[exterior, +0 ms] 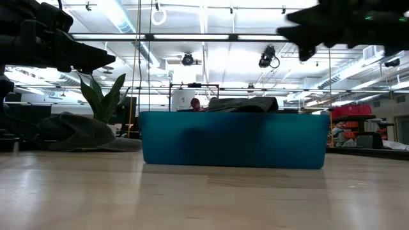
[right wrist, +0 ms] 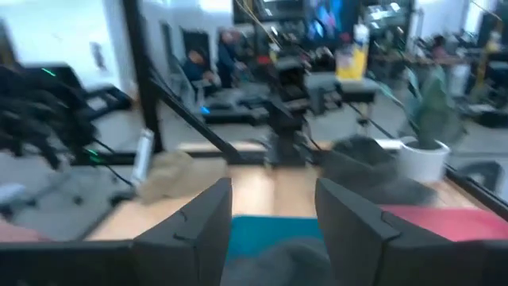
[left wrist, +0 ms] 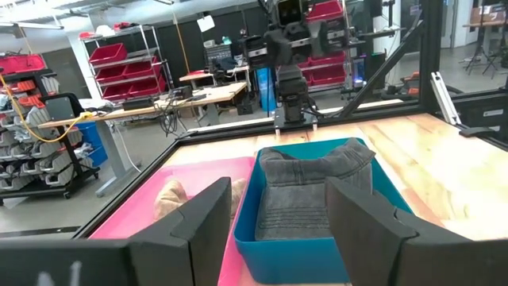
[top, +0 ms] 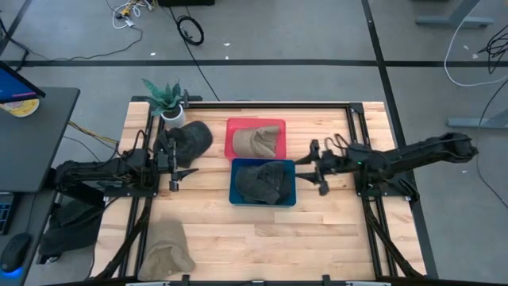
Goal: Pick & Place hat
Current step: Put the brown cap into the red bin
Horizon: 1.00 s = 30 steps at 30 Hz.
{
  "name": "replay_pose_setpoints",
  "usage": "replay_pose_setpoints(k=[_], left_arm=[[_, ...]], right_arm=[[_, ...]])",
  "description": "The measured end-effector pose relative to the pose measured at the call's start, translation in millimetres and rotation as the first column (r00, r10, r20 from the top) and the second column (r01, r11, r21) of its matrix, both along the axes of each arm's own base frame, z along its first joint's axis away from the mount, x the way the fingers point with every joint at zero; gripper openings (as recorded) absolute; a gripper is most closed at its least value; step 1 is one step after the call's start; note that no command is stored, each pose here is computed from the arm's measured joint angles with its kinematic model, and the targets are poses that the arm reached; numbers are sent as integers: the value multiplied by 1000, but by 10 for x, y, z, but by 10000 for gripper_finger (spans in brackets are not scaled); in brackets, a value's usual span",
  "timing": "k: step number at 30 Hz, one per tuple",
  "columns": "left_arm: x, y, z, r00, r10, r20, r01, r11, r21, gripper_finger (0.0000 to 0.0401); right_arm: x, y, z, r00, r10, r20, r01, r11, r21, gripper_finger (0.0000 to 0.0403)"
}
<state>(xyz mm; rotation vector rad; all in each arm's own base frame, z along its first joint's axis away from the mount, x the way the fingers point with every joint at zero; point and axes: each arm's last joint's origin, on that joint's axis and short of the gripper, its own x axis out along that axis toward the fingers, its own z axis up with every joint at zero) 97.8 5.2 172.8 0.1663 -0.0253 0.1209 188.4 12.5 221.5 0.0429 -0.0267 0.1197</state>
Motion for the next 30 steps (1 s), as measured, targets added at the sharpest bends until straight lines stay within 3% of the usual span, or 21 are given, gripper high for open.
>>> replay_pose_setpoints(k=[9,19,30], left_arm=[[0,0,0,1000,0,0,0,1000,0,206],[0,0,1,1000,0,1,0,1000,0,206],[0,0,1,1000,0,1,0,1000,0,206]], right_arm=[[-317,131,40,987,92,133,-97,995,32,185],[-581,81,-146,977,32,212,-50,995,81,185],[-795,52,-140,938,29,345,-47,998,42,185]])
